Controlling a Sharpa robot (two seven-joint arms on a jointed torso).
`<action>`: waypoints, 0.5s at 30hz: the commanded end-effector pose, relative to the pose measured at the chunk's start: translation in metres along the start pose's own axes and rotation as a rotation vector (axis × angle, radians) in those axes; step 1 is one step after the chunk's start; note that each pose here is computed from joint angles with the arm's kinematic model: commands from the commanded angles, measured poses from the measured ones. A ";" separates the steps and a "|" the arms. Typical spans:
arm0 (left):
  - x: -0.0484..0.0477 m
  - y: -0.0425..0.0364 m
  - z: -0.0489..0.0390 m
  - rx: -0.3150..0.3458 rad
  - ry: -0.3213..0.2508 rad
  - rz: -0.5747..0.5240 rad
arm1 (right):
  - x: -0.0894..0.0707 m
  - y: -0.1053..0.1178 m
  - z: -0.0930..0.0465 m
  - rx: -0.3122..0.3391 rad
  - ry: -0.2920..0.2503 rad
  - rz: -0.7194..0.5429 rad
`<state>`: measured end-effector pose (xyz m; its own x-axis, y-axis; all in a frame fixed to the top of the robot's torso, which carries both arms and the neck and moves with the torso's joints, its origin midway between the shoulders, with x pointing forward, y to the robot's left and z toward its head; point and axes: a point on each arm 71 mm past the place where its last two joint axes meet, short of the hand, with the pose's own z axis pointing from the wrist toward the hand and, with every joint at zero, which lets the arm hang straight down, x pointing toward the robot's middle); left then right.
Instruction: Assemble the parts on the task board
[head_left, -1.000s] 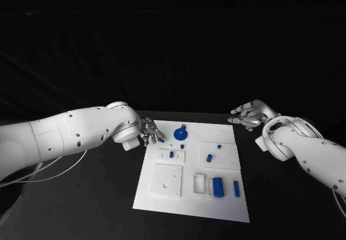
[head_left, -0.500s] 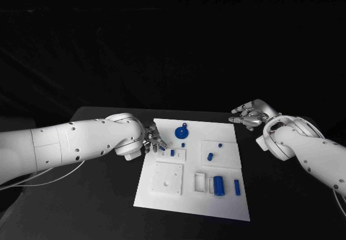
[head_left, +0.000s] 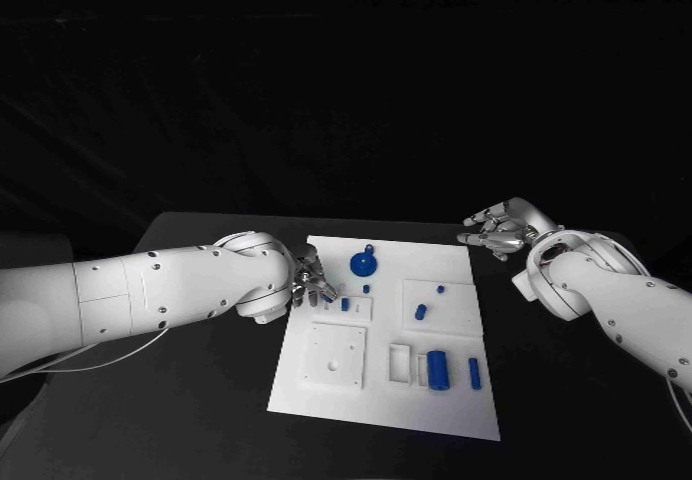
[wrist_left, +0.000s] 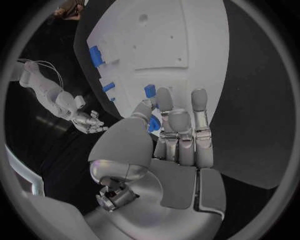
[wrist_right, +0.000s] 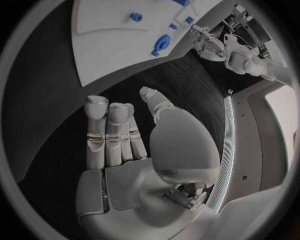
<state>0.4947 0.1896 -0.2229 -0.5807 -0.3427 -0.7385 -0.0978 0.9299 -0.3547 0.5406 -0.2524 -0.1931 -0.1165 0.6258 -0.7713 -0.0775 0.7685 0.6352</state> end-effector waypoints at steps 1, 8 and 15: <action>0.0010 -0.0012 0.0007 0.005 -0.020 0.016 | 0.001 0.001 0.000 -0.006 0.012 -0.005; 0.0047 0.0015 0.0030 -0.009 -0.015 0.027 | 0.001 0.000 0.000 -0.005 0.012 -0.005; 0.0077 0.0021 0.0040 -0.015 -0.004 0.033 | 0.001 0.000 0.000 -0.006 0.013 -0.006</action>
<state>0.4934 0.1894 -0.2315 -0.5807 -0.3235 -0.7471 -0.0961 0.9385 -0.3317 0.5405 -0.2531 -0.1932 -0.1166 0.6252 -0.7717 -0.0767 0.7690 0.6346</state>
